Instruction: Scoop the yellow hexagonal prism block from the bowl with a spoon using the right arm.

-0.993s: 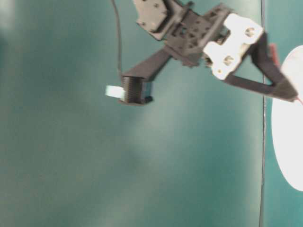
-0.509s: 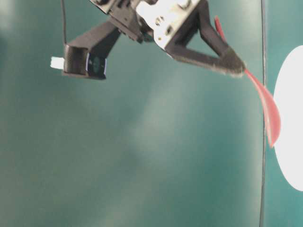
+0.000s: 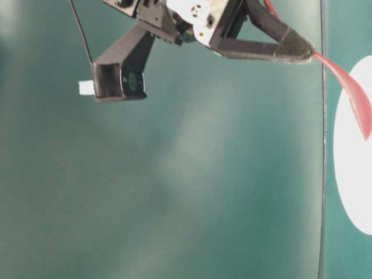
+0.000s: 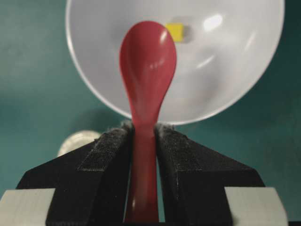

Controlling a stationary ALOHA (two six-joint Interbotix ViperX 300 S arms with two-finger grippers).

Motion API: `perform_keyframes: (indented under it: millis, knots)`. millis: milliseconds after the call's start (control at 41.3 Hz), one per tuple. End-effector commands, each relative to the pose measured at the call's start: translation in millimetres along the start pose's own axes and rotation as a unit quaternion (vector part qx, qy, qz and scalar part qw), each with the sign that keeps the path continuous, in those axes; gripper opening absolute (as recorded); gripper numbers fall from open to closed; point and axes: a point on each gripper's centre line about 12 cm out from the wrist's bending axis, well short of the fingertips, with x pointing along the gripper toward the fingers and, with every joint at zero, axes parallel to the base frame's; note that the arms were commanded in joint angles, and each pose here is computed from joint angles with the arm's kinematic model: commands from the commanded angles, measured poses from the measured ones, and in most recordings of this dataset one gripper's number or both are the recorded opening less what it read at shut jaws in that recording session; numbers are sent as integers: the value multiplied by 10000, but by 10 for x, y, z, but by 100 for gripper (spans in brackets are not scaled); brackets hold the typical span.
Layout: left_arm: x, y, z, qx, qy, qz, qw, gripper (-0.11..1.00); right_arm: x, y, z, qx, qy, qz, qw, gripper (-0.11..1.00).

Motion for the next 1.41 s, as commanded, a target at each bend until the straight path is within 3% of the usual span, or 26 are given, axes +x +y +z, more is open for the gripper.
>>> perform_keyframes:
  millis: [0,267,630,1381]
  knots:
    - [15,8,133,-7,-168,10,9999,9,-58,50,142,-32,-90,50,9999,24]
    - [15,5,131,0,-161,2,9999,9,13,63,234,21,307,95,9995,24]
    - [15,5,131,0,-161,2,9999,9,63,14,276,208,870,-175,9958,24]
    - [16,8,138,0,-168,10,9999,9,233,23,295,217,1326,-172,9908,24]
